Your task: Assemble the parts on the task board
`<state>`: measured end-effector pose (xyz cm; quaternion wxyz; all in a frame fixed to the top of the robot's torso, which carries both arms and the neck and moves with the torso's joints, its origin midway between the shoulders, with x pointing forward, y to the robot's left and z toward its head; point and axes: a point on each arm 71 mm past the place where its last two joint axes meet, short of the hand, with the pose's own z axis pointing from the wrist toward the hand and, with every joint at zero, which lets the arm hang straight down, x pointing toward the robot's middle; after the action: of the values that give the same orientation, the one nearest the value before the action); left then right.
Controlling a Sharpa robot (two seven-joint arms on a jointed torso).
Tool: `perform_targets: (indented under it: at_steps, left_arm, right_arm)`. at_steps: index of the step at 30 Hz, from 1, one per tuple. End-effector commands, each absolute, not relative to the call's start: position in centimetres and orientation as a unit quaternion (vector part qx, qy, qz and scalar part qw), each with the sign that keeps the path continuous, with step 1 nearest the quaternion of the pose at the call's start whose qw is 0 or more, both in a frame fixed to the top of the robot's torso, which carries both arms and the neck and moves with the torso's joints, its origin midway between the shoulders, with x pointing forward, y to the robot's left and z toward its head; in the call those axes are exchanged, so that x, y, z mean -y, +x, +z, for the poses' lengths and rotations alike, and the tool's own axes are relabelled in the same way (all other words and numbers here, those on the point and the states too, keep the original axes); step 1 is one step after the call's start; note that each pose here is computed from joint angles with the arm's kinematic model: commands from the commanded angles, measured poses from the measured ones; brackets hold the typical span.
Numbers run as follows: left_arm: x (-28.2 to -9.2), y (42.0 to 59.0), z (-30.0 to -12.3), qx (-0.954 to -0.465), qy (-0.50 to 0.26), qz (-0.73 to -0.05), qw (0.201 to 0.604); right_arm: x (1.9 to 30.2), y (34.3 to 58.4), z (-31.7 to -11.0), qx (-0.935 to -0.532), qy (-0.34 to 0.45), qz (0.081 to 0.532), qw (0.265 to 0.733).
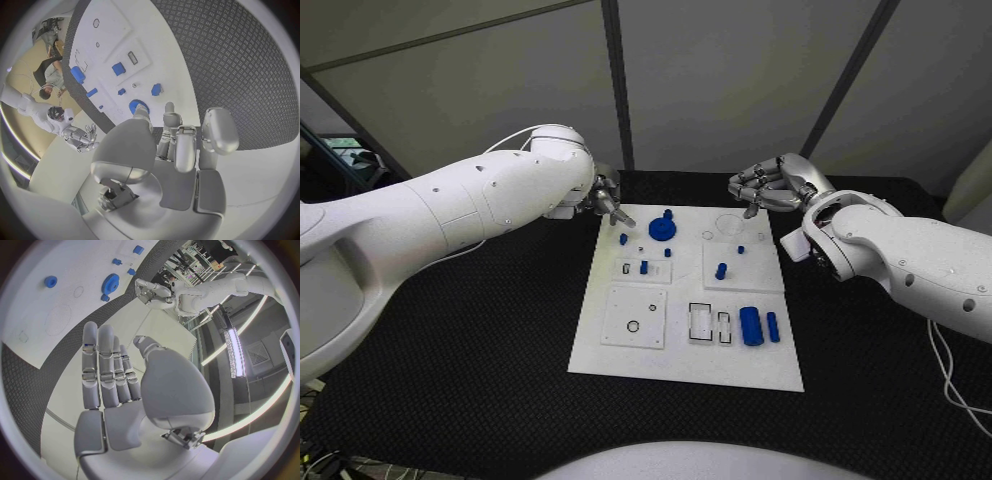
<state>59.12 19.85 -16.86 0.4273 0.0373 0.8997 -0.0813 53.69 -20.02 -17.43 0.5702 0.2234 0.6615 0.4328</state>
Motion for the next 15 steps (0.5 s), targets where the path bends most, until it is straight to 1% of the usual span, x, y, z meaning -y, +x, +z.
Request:
perform_targets:
  at_steps: [1,15]
  left_arm:
    - [-19.6,59.1,-16.9,-0.9,0.051,-0.086,0.423]
    - [-19.3,58.8,-17.9,-0.906,0.058,-0.094,0.408]
  right_arm:
    - [19.9,53.7,-17.2,-0.658,0.22,0.436,0.573]
    - [19.8,53.7,-17.3,-0.659,0.22,0.436,0.572]
